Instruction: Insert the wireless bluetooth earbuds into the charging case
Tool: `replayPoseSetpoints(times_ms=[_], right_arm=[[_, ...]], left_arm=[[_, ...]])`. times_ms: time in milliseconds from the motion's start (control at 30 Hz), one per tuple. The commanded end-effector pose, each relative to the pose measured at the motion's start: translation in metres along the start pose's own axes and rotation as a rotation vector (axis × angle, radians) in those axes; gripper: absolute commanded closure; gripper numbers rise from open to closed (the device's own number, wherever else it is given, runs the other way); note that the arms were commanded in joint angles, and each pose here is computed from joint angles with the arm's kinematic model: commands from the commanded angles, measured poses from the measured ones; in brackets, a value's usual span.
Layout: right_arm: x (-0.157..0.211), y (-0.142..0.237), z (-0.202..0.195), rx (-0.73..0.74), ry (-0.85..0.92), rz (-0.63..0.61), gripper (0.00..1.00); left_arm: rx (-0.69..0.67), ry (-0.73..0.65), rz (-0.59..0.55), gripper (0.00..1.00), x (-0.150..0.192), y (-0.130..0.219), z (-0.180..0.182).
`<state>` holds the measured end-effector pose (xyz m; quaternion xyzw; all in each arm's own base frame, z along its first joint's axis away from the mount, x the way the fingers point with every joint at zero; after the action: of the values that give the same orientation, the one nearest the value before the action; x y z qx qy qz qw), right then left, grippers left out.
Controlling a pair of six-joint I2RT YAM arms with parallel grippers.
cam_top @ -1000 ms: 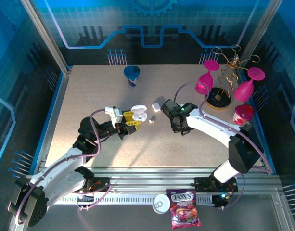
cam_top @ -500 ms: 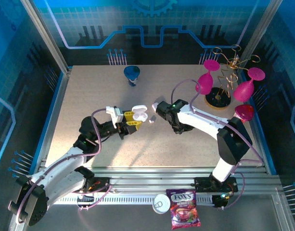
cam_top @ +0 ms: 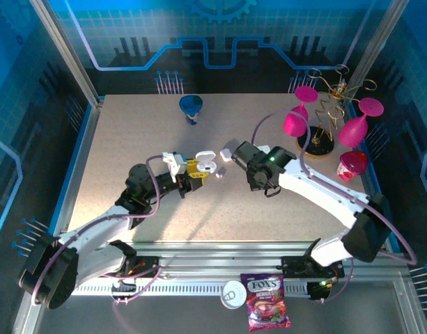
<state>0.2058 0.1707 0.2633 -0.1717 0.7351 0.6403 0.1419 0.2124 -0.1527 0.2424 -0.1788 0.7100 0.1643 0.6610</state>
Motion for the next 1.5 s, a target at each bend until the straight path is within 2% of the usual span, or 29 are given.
replayPoseSetpoints(times_ms=[0,267,533,1333,1467], right_arm=[[-0.004,0.026,0.009,-0.132,-0.013,-0.054,0.87],[-0.019,0.06,0.033,-0.318,0.023,-0.155,0.89],[-0.03,0.065,0.06,-0.486,0.038,-0.181,0.89],[-0.027,0.05,0.083,-0.546,0.096,-0.102,0.89],[-0.027,0.05,0.085,-0.551,0.102,-0.093,0.87]], left_arm=[[-0.03,-0.102,-0.012,0.81,0.004,-0.008,0.001],[-0.031,-0.169,0.054,0.81,0.016,-0.033,-0.005],[-0.01,-0.165,0.068,0.82,0.021,-0.048,-0.012],[-0.015,-0.167,0.071,0.82,0.016,-0.057,-0.014],[-0.009,-0.166,0.07,0.82,0.016,-0.058,-0.014]])
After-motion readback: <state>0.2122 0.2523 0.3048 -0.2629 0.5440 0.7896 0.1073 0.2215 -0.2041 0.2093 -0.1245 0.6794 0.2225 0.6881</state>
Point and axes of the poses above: each hand's point on the last joint's axis, 136 mm out from that joint toward the fingers, its own y axis back along the fingers, its own z axis along the line the jaws close on, x = y × z, the point moved 10 cm from there along y, back along the fingers, and after that the axes turned 2 degrees about -y, right-handed, at the moved point
